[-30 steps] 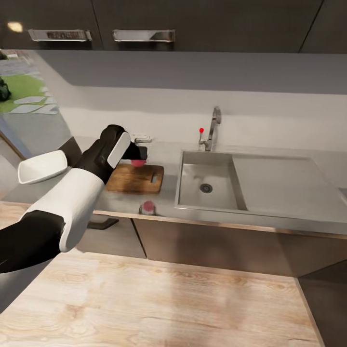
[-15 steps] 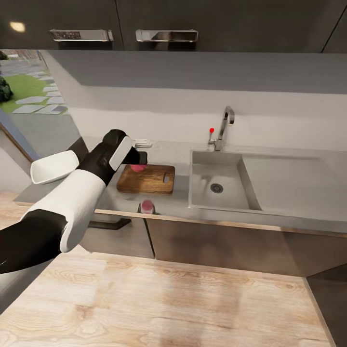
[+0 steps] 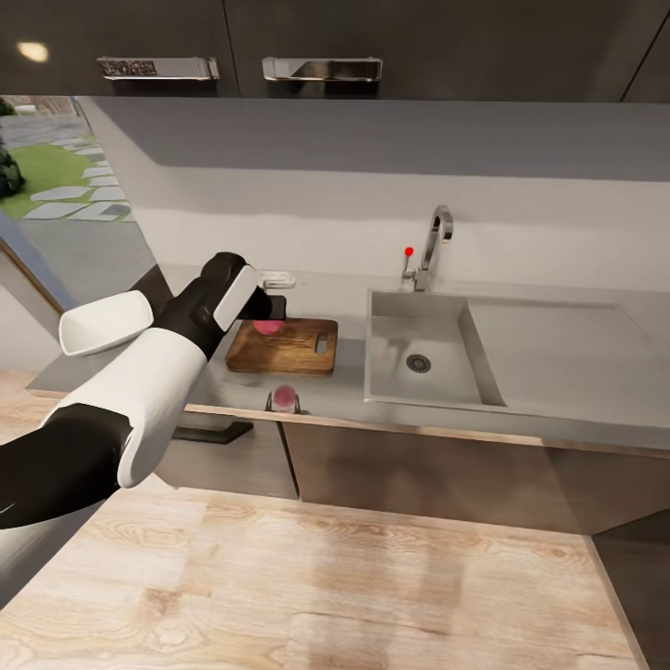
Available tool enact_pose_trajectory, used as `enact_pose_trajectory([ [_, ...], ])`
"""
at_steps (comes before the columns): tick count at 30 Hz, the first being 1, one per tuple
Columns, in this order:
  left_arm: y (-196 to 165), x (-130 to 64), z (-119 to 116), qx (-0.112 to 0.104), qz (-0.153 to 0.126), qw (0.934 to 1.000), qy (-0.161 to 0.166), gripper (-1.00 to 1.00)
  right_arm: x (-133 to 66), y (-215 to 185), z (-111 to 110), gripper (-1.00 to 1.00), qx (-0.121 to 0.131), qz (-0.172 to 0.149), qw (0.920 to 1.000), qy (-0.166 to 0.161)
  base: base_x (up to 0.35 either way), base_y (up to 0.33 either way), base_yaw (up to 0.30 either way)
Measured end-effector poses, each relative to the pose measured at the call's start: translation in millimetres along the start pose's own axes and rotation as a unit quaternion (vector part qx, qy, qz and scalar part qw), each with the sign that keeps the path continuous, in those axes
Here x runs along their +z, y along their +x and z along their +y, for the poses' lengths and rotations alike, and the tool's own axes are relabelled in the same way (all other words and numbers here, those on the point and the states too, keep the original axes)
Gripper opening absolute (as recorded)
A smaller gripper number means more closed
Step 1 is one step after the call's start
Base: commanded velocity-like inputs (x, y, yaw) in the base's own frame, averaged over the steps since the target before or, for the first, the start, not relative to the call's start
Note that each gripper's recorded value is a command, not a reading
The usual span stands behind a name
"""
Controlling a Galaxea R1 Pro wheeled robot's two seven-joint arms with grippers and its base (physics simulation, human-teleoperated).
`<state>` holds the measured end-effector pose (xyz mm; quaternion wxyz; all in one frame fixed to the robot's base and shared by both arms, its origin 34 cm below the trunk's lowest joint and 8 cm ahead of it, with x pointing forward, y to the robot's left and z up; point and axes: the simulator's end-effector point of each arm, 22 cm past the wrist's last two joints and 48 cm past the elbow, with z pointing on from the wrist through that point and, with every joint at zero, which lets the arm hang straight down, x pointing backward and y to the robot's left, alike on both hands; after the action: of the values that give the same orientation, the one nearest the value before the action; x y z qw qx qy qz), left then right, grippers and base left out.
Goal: In the kitchen, take the Vidalia onion out of the sink, dice it on the chopping board with the paring knife, put the diced onion into the bowl on the countertop, then place both the paring knife and the chopping board into the sink.
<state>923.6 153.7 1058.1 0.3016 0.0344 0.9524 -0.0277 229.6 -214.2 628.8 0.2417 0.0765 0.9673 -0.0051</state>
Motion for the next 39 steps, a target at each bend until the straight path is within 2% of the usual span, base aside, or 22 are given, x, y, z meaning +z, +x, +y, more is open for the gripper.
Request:
enact_pose_trajectory([
  [12, 14.7, 8.1, -9.8, 0.001, 0.02, 0.9998, 0.005, -1.0, -0.1, 0.1, 0.0, 1.0, 0.0, 0.0, 1.0, 0.0, 0.169, 0.119, 0.0],
  [21, 18.6, 10.6, -10.2, 0.001, 0.025, 0.9997, 0.004, -1.0, 0.0, 0.0, 0.0, 1.0, 0.0, 0.0, 1.0, 0.0, 0.027, 0.016, 0.0],
  [28, 22.0, 11.6, -21.6, 0.005, 0.03, 0.9995, 0.011, -1.0, 0.0, 0.0, 0.0, 1.0, 0.0, 0.0, 1.0, 0.0, 0.001, 0.001, 0.0],
  [39, 23.1, 11.8, -26.1, 0.007, 0.031, 0.9994, 0.014, -1.0, 0.0, 0.0, 0.0, 1.0, 0.0, 0.0, 1.0, 0.0, 0.0, 0.0, 0.0],
])
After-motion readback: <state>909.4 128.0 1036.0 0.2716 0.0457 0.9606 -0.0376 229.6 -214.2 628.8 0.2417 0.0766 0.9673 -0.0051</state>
